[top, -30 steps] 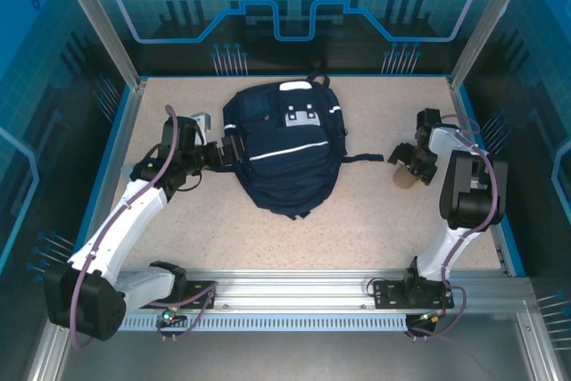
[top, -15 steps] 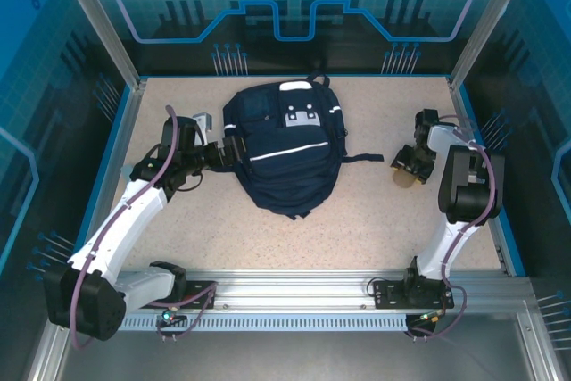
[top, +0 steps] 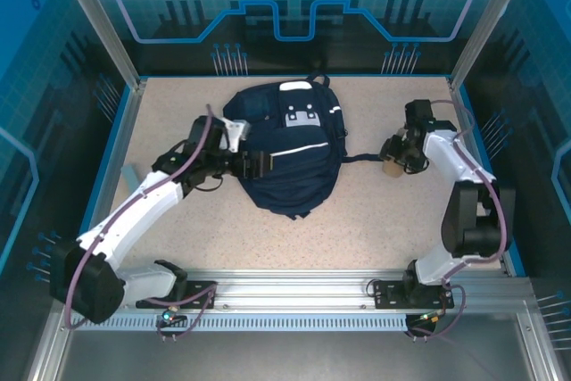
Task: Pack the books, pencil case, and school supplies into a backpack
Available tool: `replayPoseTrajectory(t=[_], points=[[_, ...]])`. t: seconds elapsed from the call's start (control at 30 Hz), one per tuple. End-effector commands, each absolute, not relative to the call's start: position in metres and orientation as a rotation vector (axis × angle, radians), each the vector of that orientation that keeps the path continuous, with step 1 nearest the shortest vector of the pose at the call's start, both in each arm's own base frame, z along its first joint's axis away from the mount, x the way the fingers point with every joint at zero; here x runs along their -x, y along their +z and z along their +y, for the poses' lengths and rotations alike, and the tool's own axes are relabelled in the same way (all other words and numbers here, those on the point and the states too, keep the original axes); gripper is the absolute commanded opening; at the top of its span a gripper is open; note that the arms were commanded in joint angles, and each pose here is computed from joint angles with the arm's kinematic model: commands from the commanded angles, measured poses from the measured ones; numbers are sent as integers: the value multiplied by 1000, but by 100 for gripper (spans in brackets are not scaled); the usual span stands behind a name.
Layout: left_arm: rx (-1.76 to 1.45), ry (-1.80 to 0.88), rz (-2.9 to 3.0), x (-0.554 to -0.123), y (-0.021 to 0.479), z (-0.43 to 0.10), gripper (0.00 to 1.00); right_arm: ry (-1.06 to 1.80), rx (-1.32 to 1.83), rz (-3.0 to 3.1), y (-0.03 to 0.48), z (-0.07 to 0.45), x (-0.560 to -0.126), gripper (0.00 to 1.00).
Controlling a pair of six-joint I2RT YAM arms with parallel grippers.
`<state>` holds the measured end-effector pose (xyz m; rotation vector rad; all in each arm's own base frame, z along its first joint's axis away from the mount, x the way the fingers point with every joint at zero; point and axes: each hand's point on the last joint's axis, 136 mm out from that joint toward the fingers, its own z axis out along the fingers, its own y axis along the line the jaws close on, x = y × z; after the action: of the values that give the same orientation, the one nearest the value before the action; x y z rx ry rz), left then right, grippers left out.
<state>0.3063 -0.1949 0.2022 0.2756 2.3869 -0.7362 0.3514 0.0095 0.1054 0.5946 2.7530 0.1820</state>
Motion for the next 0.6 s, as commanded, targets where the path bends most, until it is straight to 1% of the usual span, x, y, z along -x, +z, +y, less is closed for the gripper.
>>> replayPoseTrajectory(t=[0.0, 0.13, 0.3, 0.4, 0.47, 0.57], points=[[-553, -660, 2385, -301, 199, -220, 89, 258, -492, 2785, 118, 34, -330, 54], [-745, -546, 2400, -308, 179, -237, 89, 337, -489, 2786, 122, 50, -320, 54], [-890, -485, 2422, -319, 160, -251, 83, 364, -469, 2787, 122, 63, -311, 54], [-958, -437, 2443, -326, 148, -254, 79, 365, -465, 2793, 122, 66, -309, 54], [-1016, -432, 2467, -325, 140, -255, 78, 365, -465, 2796, 122, 67, -307, 54], [-1063, -351, 2470, -334, 132, -252, 78, 367, -468, 2790, 124, 68, -306, 54]])
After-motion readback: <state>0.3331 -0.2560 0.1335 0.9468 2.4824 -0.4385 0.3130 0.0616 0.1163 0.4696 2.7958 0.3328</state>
